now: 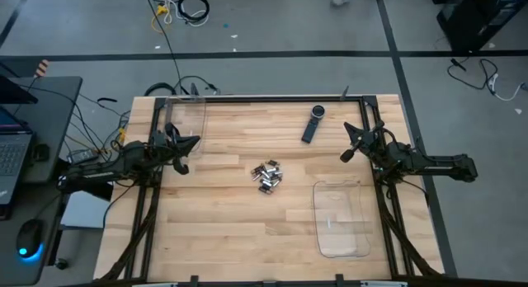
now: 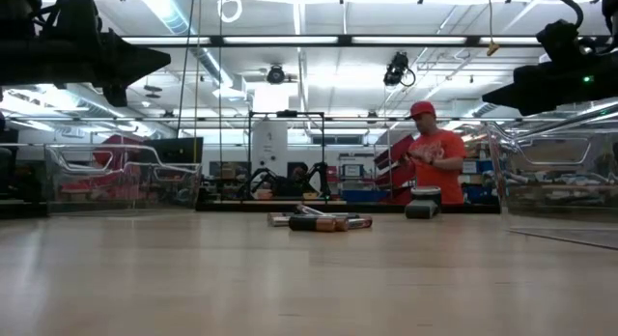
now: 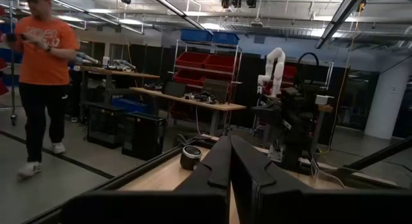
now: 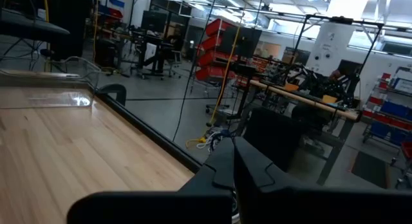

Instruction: Sort batteries

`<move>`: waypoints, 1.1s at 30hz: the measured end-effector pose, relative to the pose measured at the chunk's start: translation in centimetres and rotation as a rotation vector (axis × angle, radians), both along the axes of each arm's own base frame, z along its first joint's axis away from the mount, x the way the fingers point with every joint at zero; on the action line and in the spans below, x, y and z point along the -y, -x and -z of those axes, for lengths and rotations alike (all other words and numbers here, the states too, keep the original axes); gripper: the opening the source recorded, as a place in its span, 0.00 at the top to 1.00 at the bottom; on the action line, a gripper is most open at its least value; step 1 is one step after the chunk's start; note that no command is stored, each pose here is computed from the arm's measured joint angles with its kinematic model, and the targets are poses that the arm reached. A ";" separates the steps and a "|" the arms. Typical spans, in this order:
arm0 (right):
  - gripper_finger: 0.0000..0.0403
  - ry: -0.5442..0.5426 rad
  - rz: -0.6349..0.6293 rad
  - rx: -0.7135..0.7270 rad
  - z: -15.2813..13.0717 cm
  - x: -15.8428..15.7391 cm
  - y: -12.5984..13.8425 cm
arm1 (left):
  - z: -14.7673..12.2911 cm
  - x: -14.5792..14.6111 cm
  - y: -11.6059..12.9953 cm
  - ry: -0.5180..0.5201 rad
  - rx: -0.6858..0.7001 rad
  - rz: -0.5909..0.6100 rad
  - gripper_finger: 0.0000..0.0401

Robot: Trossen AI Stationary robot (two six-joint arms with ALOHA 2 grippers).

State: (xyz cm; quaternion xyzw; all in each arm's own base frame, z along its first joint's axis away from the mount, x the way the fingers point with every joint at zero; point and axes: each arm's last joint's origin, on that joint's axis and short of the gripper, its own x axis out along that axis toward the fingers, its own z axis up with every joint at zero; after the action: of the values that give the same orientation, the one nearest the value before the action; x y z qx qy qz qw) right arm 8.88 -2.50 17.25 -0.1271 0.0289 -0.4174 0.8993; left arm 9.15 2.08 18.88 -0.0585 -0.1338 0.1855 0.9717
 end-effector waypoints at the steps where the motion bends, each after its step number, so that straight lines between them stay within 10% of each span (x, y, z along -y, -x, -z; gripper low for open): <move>1: 1.00 0.000 0.000 0.000 0.0 0.0 0.0 | 0.0 0.0 0.0 0.000 0.000 0.000 0.98; 27: 1.00 -0.002 0.000 0.002 0.0 0.0 0.0 | -2.2 0.2 0.8 0.072 0.286 0.074 0.98; 33: 1.00 -0.057 -0.058 0.223 -1.3 -0.1 0.1 | -2.9 0.7 0.5 0.009 0.278 0.229 0.98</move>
State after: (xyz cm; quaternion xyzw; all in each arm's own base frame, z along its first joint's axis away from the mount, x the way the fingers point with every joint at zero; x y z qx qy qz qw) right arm 8.78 -2.38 18.56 -0.0553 -0.0631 -0.4019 0.9118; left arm 8.62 1.43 21.78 -0.1028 -0.2583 0.0641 0.9584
